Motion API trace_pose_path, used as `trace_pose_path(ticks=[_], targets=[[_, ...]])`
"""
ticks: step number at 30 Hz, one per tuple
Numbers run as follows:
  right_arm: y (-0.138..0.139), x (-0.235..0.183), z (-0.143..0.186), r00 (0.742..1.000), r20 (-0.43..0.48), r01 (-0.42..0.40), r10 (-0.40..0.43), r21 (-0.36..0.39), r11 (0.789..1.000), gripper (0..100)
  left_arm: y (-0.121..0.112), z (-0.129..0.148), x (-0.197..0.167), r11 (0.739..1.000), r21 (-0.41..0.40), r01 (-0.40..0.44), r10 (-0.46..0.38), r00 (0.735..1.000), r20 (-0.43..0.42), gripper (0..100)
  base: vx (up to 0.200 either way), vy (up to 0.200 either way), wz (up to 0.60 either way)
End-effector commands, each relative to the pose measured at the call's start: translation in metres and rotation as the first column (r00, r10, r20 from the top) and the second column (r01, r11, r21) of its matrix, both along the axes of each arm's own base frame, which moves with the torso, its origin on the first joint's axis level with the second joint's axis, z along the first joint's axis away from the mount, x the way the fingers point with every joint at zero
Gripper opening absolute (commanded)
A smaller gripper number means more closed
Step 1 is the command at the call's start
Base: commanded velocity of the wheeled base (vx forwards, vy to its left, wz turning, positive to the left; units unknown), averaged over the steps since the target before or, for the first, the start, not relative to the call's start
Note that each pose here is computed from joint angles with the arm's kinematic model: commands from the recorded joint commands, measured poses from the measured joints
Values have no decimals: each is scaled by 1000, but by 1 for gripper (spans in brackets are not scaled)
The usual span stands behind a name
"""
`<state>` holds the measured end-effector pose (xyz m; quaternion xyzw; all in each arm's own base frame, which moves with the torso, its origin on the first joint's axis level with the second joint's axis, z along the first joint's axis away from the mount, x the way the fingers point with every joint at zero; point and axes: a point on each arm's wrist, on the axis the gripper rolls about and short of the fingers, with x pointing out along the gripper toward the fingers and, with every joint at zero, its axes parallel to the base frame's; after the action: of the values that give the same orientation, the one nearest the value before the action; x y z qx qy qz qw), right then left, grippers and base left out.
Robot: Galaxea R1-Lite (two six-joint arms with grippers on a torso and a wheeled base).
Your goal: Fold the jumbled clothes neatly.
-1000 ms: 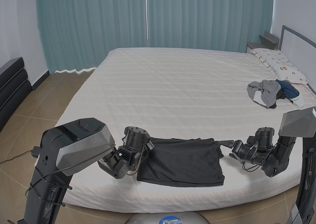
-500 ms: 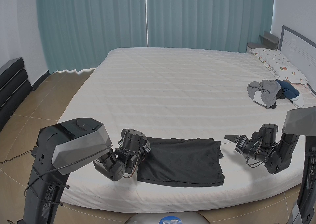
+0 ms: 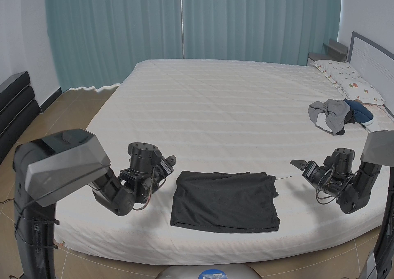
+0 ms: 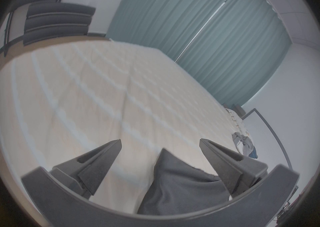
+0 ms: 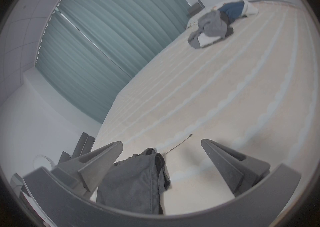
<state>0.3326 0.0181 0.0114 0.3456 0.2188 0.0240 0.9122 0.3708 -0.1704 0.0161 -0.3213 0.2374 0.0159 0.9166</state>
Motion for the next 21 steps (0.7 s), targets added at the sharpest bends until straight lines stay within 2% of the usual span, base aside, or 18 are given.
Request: trace_pose_path(ticks=[1, 3, 5, 9, 11, 13, 16, 18, 21], targets=[[-7, -47, 49, 996, 91, 11, -2, -102, 995, 100, 30, 73, -31, 998, 62, 12, -24, 979, 201, 100, 0, 0, 0], [-8, -58, 57, 994, 113, 15, 0, -131, 991, 100, 35, 83, -41, 995, 94, 19, -40, 972, 231, 100, 0, 0, 0], [-12, -77, 80, 984, 176, 37, -8, -165, 986, 100, 44, 101, -63, 990, 136, 24, -63, 956, 285, 100, 0, 0, 0], [-18, -112, 113, 956, 293, 74, -3, -232, 970, 100, 59, 126, -104, 981, 193, 26, -94, 930, 354, 100, 0, 0, 0], [-19, -121, 119, 951, 308, 79, 3, -254, 964, 100, 64, 131, -113, 976, 217, 27, -108, 924, 368, 100, 0, 0, 0], [-19, -147, 133, 941, 338, 83, 27, -305, 949, 100, 74, 147, -137, 967, 256, 15, -124, 900, 417, 100, 0, 0, 0], [-19, -162, 143, 932, 361, 90, 34, -321, 943, 100, 80, 154, -150, 964, 266, 3, -124, 890, 438, 100, 0, 0, 0], [-18, -190, 158, 922, 385, 95, 47, -342, 935, 100, 91, 164, -174, 952, 297, -73, -83, 873, 480, 100, 0, 0, 0], [-18, -207, 164, 917, 393, 93, 64, -368, 925, 100, 98, 169, -189, 949, 297, -105, -61, 863, 501, 100, 0, 0, 0]])
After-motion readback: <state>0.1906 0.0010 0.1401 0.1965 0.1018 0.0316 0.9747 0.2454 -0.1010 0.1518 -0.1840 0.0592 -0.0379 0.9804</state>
